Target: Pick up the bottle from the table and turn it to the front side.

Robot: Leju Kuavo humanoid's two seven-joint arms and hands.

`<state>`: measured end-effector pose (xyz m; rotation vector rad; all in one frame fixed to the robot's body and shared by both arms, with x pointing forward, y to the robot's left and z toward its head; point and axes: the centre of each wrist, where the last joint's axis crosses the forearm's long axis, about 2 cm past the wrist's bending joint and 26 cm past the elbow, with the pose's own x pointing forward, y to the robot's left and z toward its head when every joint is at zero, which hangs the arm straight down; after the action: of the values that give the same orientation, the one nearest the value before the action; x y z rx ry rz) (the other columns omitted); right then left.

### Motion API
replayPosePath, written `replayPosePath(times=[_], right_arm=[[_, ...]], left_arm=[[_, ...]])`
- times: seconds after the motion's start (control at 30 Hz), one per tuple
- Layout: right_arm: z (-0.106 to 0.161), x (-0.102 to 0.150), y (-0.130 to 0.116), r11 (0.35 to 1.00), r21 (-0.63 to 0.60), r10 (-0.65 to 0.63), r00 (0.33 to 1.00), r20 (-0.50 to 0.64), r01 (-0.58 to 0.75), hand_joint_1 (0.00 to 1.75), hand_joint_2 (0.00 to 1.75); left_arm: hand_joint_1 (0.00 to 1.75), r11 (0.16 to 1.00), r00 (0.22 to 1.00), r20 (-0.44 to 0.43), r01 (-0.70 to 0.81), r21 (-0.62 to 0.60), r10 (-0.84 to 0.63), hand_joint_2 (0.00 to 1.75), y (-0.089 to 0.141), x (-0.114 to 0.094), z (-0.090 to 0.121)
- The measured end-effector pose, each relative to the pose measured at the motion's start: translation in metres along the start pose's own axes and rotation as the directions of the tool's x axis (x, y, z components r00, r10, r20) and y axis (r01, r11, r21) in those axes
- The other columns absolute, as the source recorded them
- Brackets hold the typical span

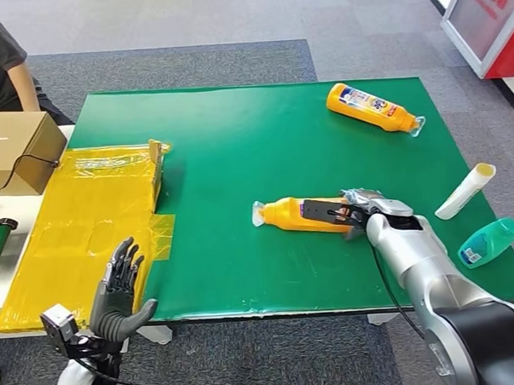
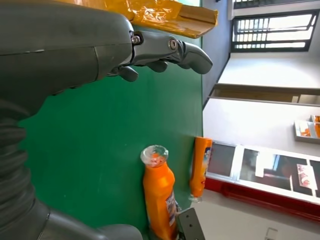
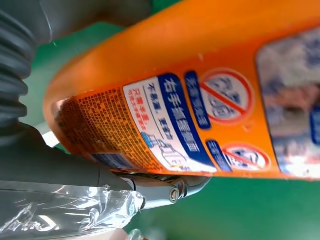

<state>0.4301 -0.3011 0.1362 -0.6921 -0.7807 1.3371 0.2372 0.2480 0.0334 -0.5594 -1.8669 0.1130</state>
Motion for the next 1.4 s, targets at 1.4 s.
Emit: replayPosePath(times=[1.4], right_arm=[[0.095,0.132,0.124,0.706,0.069,-0.492,0.418,0.764,0.705,1.75,1.75]], left_arm=[[0.00,0.958,0.958,-0.029,-0.286,0.016,0.287,1.75,0.017,0.006,-0.006]])
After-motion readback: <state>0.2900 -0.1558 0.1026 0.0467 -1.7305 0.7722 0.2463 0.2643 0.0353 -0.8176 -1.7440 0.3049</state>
